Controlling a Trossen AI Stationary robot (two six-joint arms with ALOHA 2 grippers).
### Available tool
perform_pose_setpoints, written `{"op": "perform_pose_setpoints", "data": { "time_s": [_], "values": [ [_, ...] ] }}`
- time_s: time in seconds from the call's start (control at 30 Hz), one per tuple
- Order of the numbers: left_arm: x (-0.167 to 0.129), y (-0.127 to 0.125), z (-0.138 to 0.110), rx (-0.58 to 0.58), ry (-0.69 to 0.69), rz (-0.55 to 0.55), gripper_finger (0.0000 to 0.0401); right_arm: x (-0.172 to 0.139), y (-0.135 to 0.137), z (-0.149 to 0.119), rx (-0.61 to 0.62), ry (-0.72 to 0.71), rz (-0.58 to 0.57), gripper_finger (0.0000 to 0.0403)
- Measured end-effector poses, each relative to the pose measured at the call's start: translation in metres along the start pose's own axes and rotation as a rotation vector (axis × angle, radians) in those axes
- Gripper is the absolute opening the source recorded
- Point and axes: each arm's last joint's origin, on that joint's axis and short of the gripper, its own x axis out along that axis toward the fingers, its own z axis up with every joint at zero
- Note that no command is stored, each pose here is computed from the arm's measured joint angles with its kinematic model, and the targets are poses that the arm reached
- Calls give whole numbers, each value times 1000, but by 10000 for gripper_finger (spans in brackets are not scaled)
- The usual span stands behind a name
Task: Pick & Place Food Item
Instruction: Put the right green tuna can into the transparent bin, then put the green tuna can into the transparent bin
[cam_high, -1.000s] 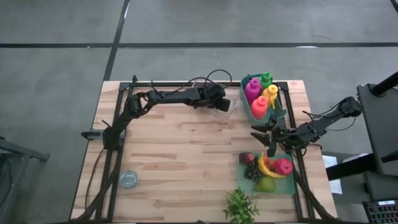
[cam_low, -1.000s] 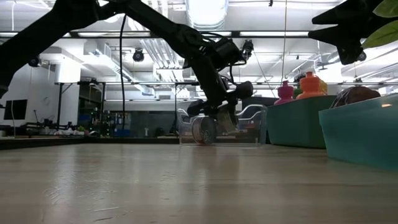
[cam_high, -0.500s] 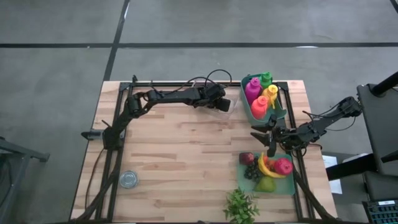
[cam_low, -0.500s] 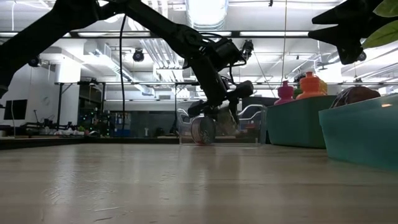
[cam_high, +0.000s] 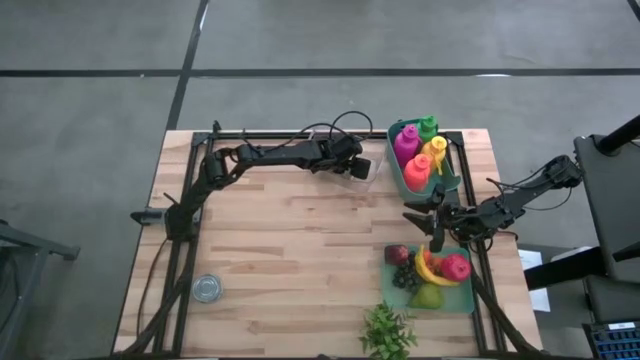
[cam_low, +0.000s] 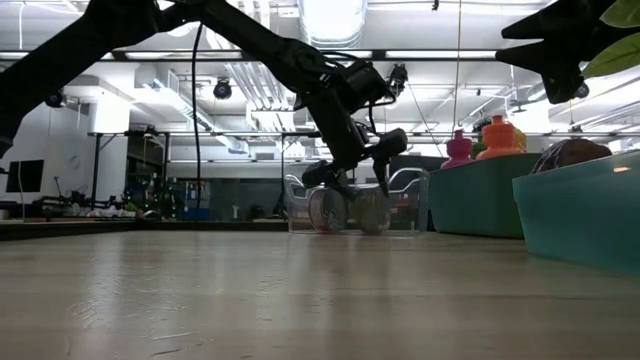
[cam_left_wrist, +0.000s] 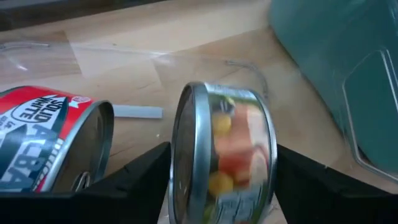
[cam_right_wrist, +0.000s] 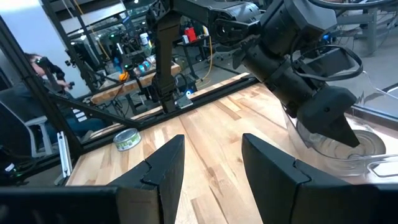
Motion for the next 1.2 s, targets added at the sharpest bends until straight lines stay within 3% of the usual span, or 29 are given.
{"op": "perform_pose_setpoints", "data": {
  "time_s": [0.47, 0.93, 1.2],
  "values": [
    [-45, -16, 11, 55, -104, -19, 265, 0, 0, 0, 0, 0, 0, 157],
    [-48, -14, 9, 72, -54, -31, 265, 0, 0, 0, 0, 0, 0, 157],
    [-93, -36, 1, 227, -73, -110, 265, 0, 0, 0, 0, 0, 0, 157]
  ]
}}
